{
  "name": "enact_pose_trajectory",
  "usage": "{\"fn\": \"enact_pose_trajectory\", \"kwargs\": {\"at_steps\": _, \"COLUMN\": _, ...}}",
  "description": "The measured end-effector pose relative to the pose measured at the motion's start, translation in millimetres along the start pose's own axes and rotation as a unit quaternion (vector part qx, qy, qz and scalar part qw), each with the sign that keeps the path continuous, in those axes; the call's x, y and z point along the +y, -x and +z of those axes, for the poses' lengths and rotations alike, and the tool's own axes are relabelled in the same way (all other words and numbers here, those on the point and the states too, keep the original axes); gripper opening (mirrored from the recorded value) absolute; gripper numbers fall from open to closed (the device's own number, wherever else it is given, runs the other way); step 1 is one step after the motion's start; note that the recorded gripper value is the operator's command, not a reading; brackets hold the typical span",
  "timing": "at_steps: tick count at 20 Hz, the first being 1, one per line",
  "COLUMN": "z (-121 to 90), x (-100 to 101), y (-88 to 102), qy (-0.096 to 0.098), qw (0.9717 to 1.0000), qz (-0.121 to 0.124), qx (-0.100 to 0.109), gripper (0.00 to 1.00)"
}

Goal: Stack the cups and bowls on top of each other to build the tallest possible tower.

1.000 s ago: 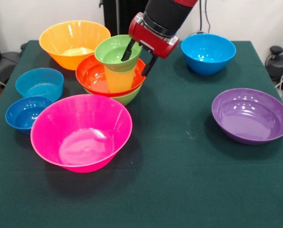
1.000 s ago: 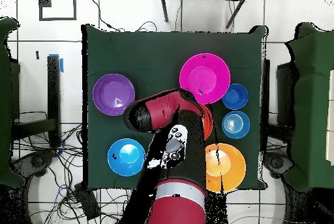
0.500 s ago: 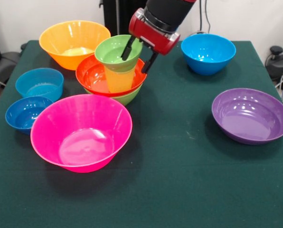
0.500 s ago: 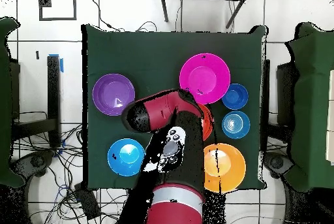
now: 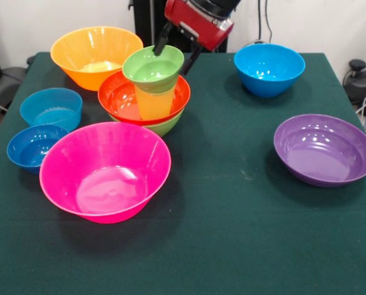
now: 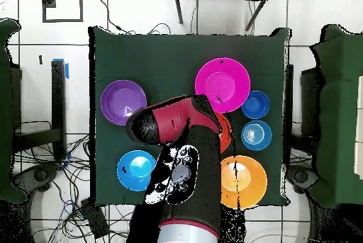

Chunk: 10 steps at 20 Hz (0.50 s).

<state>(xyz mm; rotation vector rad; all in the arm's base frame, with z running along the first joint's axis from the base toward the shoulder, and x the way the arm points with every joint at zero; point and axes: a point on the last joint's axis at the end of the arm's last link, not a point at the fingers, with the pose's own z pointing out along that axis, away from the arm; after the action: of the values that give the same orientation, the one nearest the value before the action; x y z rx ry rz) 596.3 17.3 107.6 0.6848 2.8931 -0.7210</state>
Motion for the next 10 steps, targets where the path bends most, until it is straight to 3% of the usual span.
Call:
{"fn": "enact_pose_trajectory", "kwargs": {"at_steps": 6, "z": -18.6, "x": -9.7, "y": 4.3, "qy": -0.011, "qw": 0.9998, "qz": 0.012, "qx": 0.010, "gripper": 1.00}}
{"fn": "enact_pose_trajectory", "kwargs": {"at_steps": 10, "z": -29.0, "x": -9.5, "y": 8.6, "qy": -0.002, "qw": 0.9996, "qz": 0.026, "qx": 0.014, "gripper": 1.00}}
